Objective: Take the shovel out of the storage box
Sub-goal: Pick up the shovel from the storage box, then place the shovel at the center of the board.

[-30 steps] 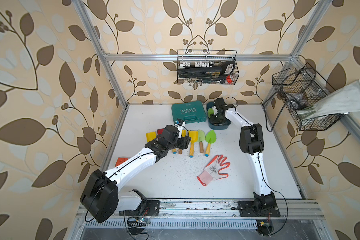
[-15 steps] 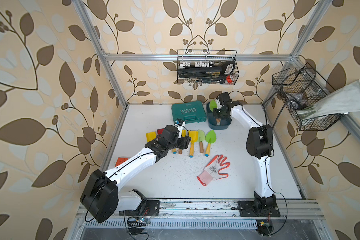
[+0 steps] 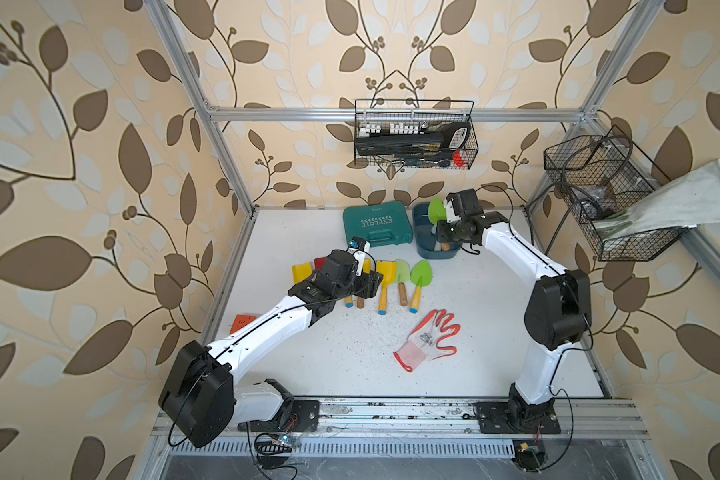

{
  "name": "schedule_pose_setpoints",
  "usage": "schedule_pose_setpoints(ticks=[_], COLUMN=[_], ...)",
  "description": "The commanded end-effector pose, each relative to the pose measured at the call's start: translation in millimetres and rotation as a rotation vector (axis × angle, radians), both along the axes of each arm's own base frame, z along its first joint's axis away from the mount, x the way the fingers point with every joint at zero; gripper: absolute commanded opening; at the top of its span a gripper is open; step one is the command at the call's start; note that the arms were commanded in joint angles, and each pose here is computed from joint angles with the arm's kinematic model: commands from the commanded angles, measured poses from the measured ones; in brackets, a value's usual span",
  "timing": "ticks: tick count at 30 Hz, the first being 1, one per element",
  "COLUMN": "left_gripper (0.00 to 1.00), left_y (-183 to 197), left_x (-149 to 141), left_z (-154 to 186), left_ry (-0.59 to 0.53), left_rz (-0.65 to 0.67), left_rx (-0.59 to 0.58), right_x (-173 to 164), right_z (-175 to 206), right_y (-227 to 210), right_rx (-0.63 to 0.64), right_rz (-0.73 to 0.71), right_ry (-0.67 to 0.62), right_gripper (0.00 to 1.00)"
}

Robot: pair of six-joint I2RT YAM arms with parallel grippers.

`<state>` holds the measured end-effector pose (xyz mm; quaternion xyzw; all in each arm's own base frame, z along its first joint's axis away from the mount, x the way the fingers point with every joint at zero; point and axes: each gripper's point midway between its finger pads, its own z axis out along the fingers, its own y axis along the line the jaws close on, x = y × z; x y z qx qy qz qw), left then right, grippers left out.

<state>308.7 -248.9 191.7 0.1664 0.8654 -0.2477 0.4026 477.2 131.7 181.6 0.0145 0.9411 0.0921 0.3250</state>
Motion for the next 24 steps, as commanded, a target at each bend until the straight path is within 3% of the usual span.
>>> schedule_pose_setpoints(ticks=[1,12,24], left_gripper=[0.7,0.71,0.71], left_y=[-6,-16,-12], left_x=[-6,-8,-4], left_z=[25,25,16], left_ry=[-0.027,-0.022,-0.011], left_rz=[-0.023,-0.075,-0.046], left_rx=[-0.065,-0.092,-0.056], right_x=[-27,-120,-161], right_z=[31,41,-31], right_y=[3,6,4], right_rx=[0.046,0.124,0.1], right_rz=[-0.021,0.017,0.054], right_ry=[-0.062,-0.086,0.101], right_gripper=[0.03,0.06,0.1])
